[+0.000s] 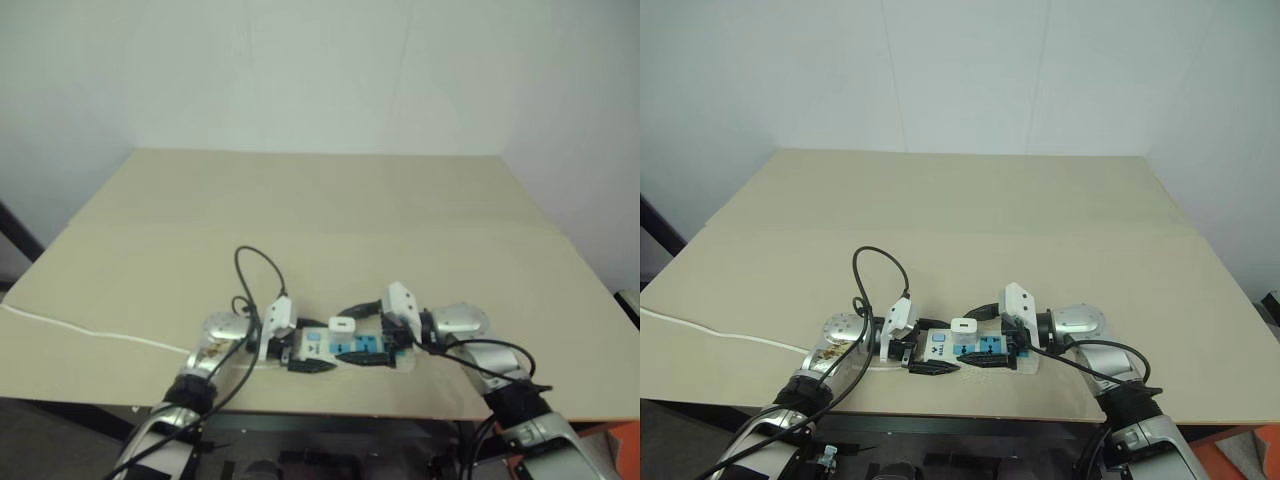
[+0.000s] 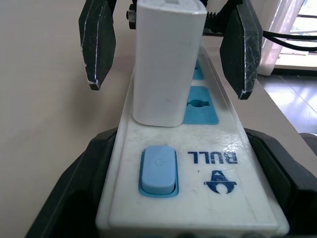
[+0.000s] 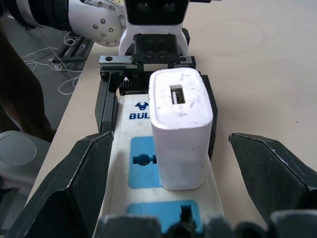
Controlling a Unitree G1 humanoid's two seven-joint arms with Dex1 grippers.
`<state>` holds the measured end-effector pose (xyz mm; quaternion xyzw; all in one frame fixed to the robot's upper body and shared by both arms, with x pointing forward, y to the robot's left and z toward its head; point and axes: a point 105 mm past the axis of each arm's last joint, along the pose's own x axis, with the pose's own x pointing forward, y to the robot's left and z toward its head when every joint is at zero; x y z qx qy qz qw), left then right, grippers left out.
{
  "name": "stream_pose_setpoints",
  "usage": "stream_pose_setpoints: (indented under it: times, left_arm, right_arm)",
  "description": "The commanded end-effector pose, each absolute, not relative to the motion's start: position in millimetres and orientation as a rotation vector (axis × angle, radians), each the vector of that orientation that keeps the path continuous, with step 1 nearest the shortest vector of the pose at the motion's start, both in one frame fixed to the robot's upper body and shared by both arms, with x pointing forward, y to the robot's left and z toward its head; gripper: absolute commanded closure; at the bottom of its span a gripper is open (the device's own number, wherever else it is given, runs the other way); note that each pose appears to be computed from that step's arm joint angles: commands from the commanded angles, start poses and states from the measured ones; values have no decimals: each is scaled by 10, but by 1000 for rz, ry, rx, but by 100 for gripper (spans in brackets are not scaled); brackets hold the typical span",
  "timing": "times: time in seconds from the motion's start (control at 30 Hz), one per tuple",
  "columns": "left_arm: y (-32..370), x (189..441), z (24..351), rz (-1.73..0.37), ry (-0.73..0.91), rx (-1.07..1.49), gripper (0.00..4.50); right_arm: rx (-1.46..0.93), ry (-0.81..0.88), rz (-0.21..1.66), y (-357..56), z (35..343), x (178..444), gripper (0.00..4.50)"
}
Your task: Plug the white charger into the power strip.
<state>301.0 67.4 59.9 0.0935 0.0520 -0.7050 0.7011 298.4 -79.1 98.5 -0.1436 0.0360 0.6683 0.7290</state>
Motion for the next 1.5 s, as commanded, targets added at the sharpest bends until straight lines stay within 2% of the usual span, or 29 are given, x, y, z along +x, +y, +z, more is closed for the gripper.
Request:
stream_pose_setpoints:
  times: [0.03,0.23,0.37,0.53,0.63,0.8,0.97,1.5]
  left_arm:
    - [753,2984,587,-1575,180,182,1]
    - [935,2960,1025,-1574,73,198,1]
    - [1194,2820,1418,-1581,41,203,1]
    - [1543,2703,1784,-1510,39,241,1]
    - [1679,2672,1913,-1448,38,259,1]
    - [1962,2622,1994,-1328,77,285,1]
    - [2057,2545,2016,-1289,96,294,1]
    - [1862,2515,1888,-1322,105,252,1]
  right_arm:
    - [-345,134,1434,-857,834,2983,0]
    - [-366,87,1379,-878,891,3050,0]
    - [-365,-6,1311,-1093,1254,3059,0]
    - [-432,-82,1246,-1501,1756,2897,0]
    - [-470,-69,1222,-1693,1885,2816,0]
    - [-515,5,1152,-2084,2008,2769,0]
    - [-539,51,1136,-2239,2016,2737,0]
    - [-525,42,1165,-2094,1941,2728,0]
